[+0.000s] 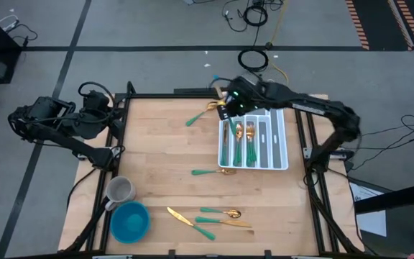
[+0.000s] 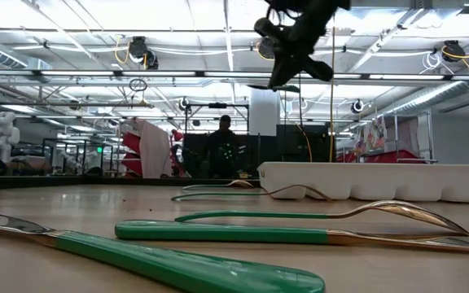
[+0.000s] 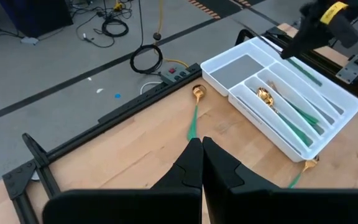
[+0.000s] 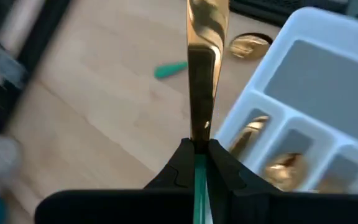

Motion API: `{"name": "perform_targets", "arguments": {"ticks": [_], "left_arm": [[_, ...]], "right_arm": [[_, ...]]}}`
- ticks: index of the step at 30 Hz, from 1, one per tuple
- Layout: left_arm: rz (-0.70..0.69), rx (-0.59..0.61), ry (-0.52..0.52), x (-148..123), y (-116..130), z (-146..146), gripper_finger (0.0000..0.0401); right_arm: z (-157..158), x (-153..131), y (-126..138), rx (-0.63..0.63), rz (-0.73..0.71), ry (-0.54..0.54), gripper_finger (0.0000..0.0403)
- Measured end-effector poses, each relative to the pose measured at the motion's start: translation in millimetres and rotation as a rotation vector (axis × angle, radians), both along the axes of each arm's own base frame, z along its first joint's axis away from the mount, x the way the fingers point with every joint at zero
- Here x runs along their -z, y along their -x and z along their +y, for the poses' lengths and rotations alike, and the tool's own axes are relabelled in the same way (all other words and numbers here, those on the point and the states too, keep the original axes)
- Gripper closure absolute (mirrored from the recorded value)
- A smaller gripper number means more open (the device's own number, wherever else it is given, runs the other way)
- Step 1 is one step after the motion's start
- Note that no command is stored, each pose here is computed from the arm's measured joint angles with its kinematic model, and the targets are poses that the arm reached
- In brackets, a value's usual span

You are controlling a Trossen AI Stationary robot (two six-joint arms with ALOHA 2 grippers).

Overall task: Sort silverware
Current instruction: Put the top green table knife into the white cutlery tray

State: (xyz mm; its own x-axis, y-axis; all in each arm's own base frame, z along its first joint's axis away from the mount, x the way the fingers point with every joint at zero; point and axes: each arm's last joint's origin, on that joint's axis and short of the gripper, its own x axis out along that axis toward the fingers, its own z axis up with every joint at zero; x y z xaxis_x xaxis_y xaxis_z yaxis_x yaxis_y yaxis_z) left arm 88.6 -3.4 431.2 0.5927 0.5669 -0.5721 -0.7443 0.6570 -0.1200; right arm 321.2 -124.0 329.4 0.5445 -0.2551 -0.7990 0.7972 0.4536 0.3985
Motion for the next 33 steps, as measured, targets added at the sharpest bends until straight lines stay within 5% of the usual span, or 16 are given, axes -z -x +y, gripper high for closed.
{"name": "perform_targets", "arguments": {"ticks": [8, 23, 33], "left_arm": [[-0.011, -0.005, 0.007, 0, 0, 0, 0.0401], [-0.037, -0.018, 0.017, -1, -4, -1, 0.0401], [-0.039, -0.021, 0.018, -1, -4, -1, 0.0401]], "right_arm": [[18, 36, 9, 0.142, -0.262, -0.011, 0.0402], [44, 112, 15, 0.257, -0.129, -0.107, 0.0402], [47, 141, 21, 0.305, -0.254, -0.163, 0.0403]]}}
